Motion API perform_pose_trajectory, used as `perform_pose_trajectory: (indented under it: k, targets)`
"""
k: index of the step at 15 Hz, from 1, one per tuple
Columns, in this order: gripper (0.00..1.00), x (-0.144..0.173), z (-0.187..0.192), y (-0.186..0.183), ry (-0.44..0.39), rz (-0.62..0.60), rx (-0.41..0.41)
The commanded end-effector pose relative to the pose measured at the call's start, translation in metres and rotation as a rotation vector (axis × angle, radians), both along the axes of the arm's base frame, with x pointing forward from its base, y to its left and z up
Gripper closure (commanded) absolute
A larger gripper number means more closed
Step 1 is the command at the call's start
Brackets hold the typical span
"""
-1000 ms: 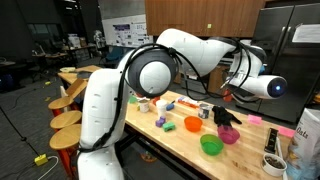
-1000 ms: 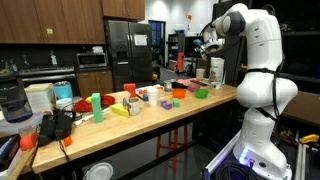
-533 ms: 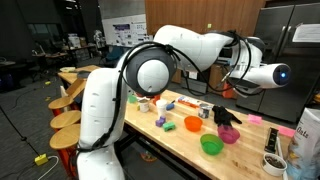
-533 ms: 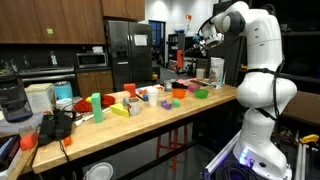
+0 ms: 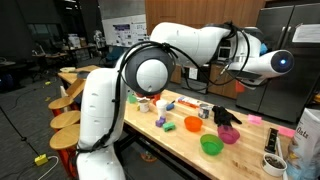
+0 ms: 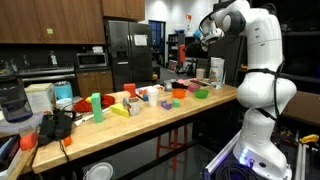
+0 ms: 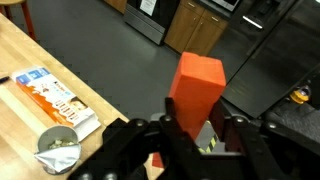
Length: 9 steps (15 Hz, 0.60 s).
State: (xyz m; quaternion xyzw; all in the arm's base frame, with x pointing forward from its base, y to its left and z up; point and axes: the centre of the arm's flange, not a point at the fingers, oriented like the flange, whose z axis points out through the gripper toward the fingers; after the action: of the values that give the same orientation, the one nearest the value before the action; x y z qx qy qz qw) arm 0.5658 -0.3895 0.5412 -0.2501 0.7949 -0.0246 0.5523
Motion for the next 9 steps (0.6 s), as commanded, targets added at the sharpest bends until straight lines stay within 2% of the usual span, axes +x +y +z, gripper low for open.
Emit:
perform_pose_trajectory:
  k: [1,4,5,9]
  targets:
    - [0.87,-0.0068,0.0158,0.0009,-0.036,-0.067,-0.039]
    - [0.87,-0.0094,0.0199,-0.0007,-0.042,-0.109,-0.059]
    - [0.62,-0.0027,0.0124,-0.0062,-0.022,-0.08,-0.045]
    - [0.62,-0.003,0.0147,-0.0063,-0.025,-0.094,-0.054]
